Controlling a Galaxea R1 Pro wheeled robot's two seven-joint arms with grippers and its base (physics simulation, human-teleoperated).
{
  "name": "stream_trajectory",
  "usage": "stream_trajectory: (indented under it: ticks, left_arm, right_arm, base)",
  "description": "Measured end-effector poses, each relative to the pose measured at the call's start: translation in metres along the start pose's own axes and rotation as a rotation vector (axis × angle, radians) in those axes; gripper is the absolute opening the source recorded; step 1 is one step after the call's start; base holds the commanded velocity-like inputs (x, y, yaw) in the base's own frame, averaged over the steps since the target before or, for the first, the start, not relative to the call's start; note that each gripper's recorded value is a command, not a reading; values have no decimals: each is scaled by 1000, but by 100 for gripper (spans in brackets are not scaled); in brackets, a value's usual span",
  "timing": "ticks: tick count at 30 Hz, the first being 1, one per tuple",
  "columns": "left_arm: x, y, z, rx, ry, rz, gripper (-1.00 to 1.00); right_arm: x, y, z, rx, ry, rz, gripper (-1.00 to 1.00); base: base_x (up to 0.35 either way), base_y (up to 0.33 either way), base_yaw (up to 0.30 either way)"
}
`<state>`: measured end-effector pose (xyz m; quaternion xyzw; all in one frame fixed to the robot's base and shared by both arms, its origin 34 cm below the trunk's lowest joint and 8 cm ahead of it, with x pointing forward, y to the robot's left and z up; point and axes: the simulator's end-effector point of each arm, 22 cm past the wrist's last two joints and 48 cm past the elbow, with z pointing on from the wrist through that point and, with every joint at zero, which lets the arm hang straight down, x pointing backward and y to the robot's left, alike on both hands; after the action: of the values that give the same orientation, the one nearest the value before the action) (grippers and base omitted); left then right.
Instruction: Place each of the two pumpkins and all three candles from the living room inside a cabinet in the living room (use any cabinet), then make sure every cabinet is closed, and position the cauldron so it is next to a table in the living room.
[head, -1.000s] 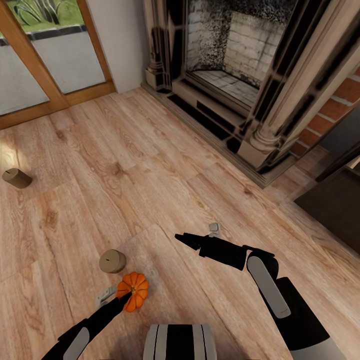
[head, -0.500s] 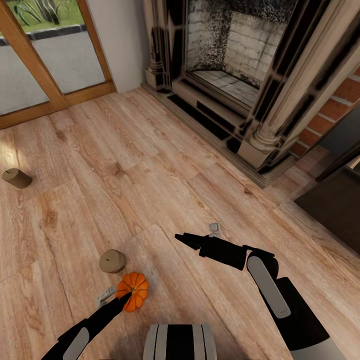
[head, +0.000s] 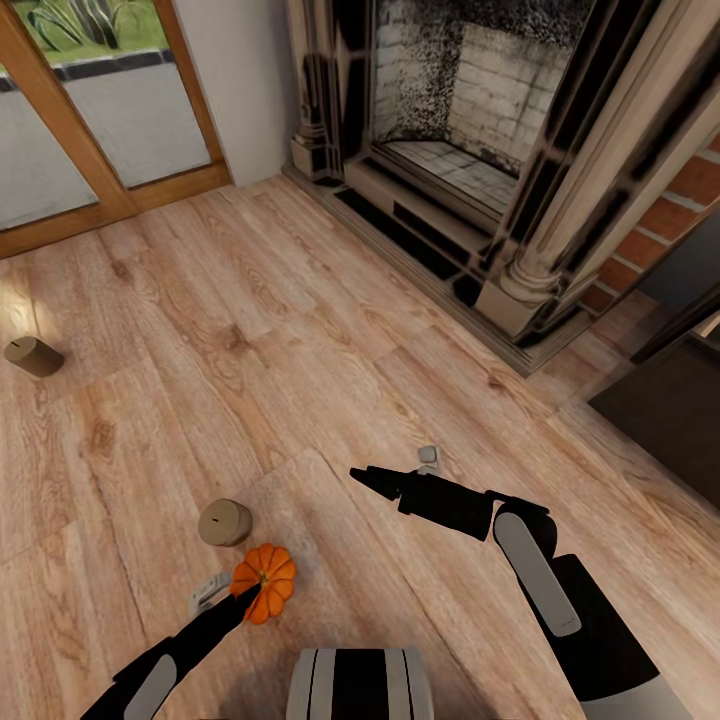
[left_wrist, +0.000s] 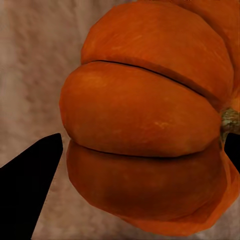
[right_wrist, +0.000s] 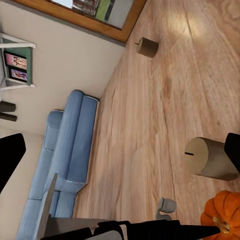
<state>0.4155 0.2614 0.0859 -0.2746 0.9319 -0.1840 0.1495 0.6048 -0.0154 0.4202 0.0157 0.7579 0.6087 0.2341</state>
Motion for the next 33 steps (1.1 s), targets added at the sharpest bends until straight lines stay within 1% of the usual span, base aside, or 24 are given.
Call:
stream_trajectory:
  ticks: [2,3,11,13,16,18,20,23,26,30,31,32,33]
  left_arm:
    - [0,0,0,0,0,1,-100]
    - [0,0,-1,-3,3,12,-100]
    - [-9,-16,-5,27,-18,26,-100]
    - [-9,-31,-6,78,-16,39,-100]
    - [-12,-53,-11,169,-16,47,-100]
    - [-15,-59,-14,192,-21,51,-100]
    - [-22,-71,-18,230,-35,59,-100]
    - [-33,-90,-25,277,-47,84,-100]
    - [-37,-111,-41,329,-45,101,-100]
    - [-37,-151,-79,422,-26,131,-100]
    - [-38,-162,-89,445,-18,140,-100]
    - [-39,-167,-95,456,-18,148,-100]
    - [-39,-180,-108,477,-8,170,-100]
  right_arm:
    - [0,0,0,0,0,0,100]
    - [-1,2,0,-1,-1,-3,100]
    - [-10,18,-3,-11,-11,-33,100]
    - [-12,22,-3,-13,-13,-40,100]
    - [-15,27,-5,-16,-18,-50,100]
    - [-17,31,-6,-17,-20,-57,100]
    - [-19,34,-7,-19,-23,-65,100]
    - [-22,40,-8,-23,-27,-75,100]
    - [-25,45,-9,-25,-30,-84,100]
    - [-27,45,-13,-17,-35,-80,100]
    - [-30,42,-16,-10,-44,-77,100]
    - [-33,42,-19,-6,-50,-76,100]
    - [-39,34,-25,10,-69,-67,100]
  base:
    - [0,0,0]
    - [0,0,0]
    - [0,0,0]
    - [0,0,0]
    - [0,0,0]
    - [0,0,0]
    - [0,0,0]
    - [0,0,0]
    - [0,0,0]
    - [0,0,0]
    - [0,0,0]
    - [0,0,0]
    - [0,0,0]
